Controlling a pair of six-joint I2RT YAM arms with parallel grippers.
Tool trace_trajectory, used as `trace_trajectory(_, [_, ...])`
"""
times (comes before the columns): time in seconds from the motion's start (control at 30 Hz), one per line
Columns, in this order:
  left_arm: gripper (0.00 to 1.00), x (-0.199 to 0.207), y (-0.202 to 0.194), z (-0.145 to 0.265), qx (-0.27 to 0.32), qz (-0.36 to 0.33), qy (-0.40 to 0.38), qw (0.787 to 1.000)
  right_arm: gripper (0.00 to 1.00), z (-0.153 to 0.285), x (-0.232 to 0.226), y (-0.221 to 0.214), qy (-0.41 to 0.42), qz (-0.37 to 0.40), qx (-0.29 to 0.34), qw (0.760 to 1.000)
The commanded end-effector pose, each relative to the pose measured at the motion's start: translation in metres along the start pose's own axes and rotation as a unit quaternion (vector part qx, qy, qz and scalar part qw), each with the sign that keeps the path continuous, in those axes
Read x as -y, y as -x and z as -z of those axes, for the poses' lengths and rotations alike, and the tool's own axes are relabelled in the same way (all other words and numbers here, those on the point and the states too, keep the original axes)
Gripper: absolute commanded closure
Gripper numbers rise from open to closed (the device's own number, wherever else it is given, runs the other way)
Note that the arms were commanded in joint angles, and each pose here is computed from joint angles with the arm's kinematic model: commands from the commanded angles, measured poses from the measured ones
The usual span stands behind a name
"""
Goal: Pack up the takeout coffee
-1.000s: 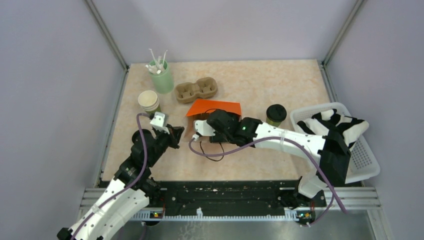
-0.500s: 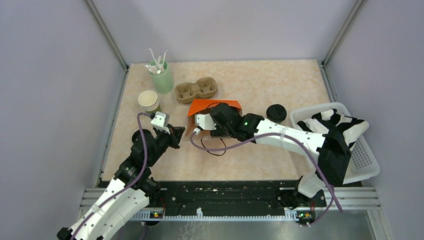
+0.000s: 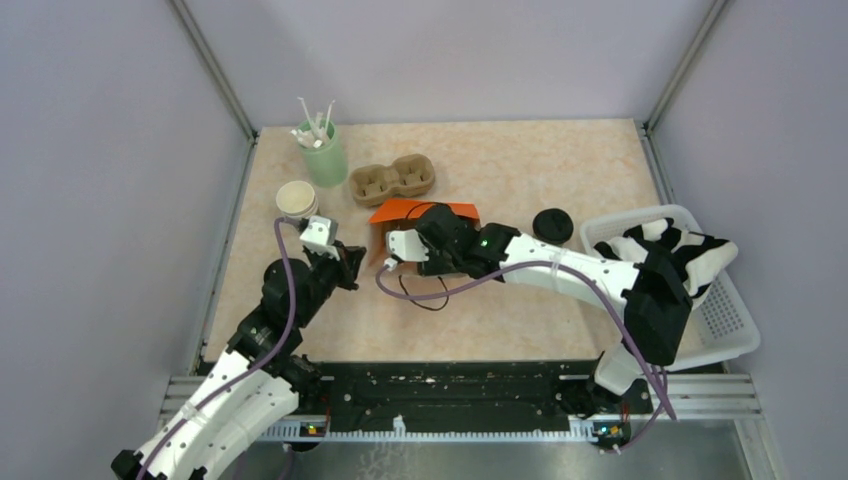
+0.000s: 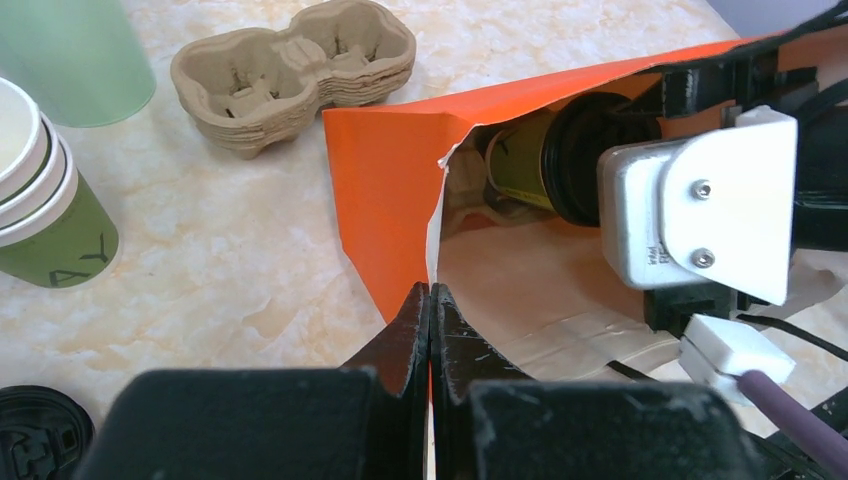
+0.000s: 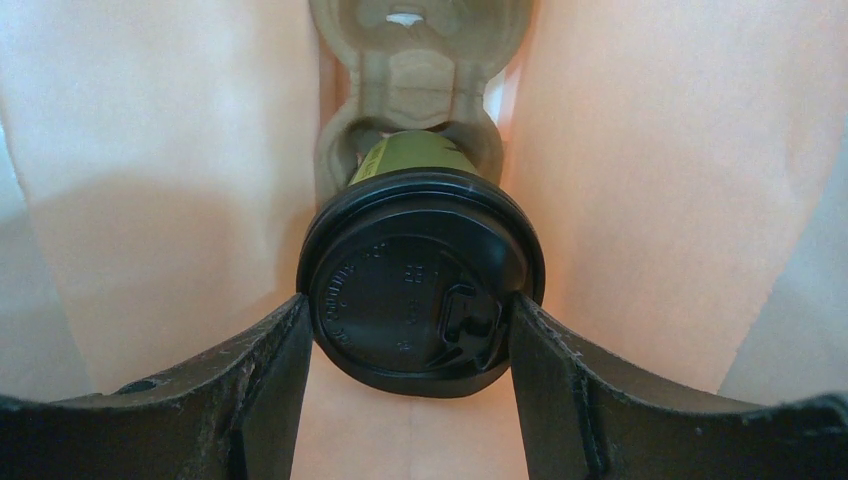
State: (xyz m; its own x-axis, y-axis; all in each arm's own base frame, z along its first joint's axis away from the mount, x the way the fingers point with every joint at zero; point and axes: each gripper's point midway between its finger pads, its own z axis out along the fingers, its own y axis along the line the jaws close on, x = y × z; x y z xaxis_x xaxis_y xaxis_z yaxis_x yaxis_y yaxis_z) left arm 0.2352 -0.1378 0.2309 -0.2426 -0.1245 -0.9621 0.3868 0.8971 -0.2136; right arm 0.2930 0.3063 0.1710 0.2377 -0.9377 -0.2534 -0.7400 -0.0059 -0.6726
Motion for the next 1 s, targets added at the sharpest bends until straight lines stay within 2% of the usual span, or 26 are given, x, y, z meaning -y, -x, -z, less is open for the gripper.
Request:
trace_trajectory(0.0, [1.00,0.007,0.015,0.002,0.025,0.003,-0.016,1.000,0.39,0.001,0.014,0.009,-0.011,0.003,-0.009,1.000])
trace_trajectory(0.27, [1.00,0.011,0.009,0.003,0.022,0.002,-0.032,0.999,0.39,-0.010,0.009,0.008,-0.012,-0.004,-0.010,1.000])
trace_trajectory(0.5, [1.00,0.012,0.001,0.006,0.009,-0.002,-0.039,0.999,0.39,-0.019,0.011,0.006,-0.029,-0.019,0.016,0.999])
trace_trajectory(0.67, [1.00,0.012,-0.001,0.009,0.001,0.000,-0.040,0.999,0.39,-0.018,0.017,0.005,-0.057,-0.023,0.035,0.997])
trace_trajectory(0.97, [1.00,0.016,0.002,0.012,0.002,-0.006,-0.050,0.999,0.39,-0.013,0.027,-0.001,-0.081,-0.024,0.033,0.996])
